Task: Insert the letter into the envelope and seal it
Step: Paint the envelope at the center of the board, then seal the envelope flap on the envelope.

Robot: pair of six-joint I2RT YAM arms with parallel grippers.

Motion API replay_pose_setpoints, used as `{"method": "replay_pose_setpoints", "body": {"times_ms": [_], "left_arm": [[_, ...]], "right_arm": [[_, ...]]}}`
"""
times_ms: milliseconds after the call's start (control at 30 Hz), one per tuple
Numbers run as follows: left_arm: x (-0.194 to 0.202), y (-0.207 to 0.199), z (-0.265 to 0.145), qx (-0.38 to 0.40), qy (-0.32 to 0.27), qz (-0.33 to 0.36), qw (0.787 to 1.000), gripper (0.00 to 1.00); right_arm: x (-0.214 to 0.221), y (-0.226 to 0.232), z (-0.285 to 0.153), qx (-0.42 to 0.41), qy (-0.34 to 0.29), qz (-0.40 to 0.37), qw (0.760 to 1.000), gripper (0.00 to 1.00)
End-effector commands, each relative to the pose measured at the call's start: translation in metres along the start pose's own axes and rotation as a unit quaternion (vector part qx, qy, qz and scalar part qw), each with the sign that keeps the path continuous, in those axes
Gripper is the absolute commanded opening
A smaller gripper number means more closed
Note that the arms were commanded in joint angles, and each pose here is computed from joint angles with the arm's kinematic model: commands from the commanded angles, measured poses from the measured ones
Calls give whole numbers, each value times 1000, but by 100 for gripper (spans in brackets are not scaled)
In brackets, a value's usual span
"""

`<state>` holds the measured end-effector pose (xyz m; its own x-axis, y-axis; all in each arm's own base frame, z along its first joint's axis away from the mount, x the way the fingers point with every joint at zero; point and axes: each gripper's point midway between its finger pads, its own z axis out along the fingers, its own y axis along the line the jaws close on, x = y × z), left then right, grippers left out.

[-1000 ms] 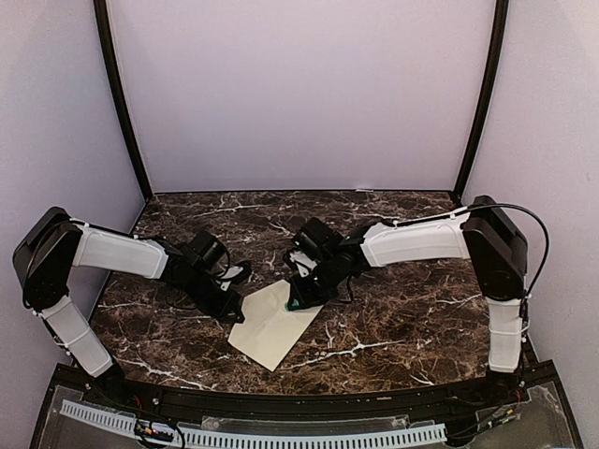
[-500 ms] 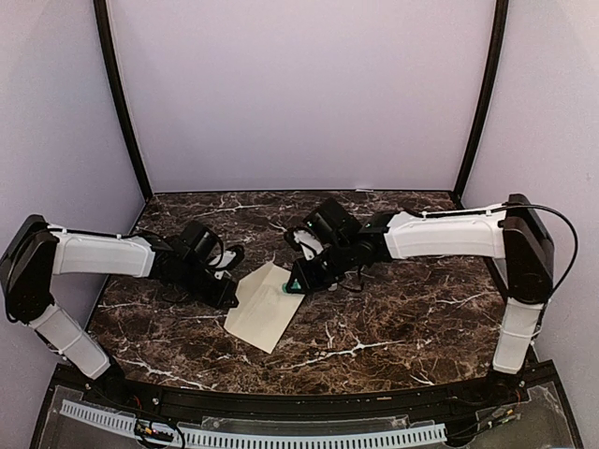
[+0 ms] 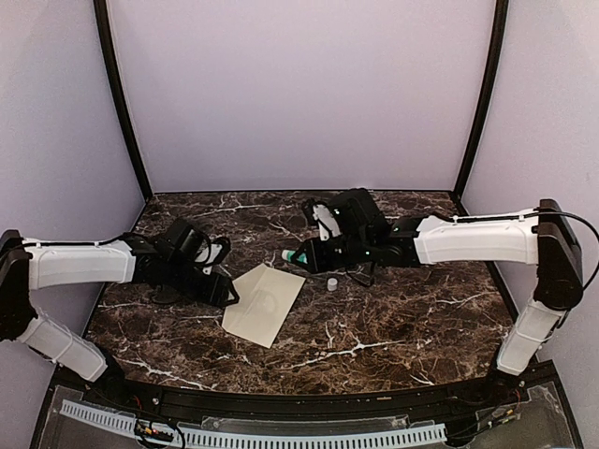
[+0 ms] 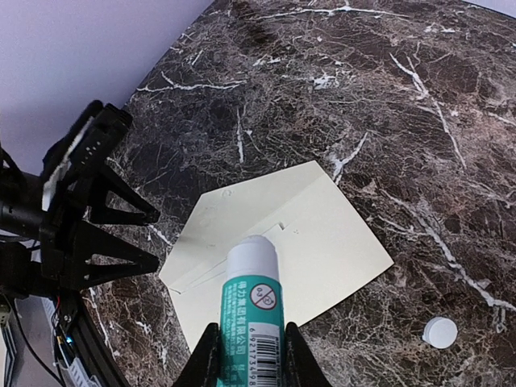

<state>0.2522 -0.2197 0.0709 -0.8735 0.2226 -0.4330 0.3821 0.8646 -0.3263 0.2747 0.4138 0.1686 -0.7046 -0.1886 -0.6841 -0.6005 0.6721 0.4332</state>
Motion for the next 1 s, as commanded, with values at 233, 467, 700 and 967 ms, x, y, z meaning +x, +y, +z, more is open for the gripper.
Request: {"method": "replay_pose_setpoints", "body": {"times_ms": [233,467,700,967], "left_arm": [[-34,41,-34,-35,-59,-76,995,60],[-38,52,-7,-39,-21,-75,996,45],[-30,58,16,-43,12,-69,997,39],[-42,36,20,21,0,-59,998,36]], "right_arm": [[-39,11,-22,-23,-94,4,995,13],[-42,11,-35,-26,-118,7,993,14],[-37,10,-39,-34,-124,12,992,15],[-36,9,-33,-29,-116,2,993,15]]}}
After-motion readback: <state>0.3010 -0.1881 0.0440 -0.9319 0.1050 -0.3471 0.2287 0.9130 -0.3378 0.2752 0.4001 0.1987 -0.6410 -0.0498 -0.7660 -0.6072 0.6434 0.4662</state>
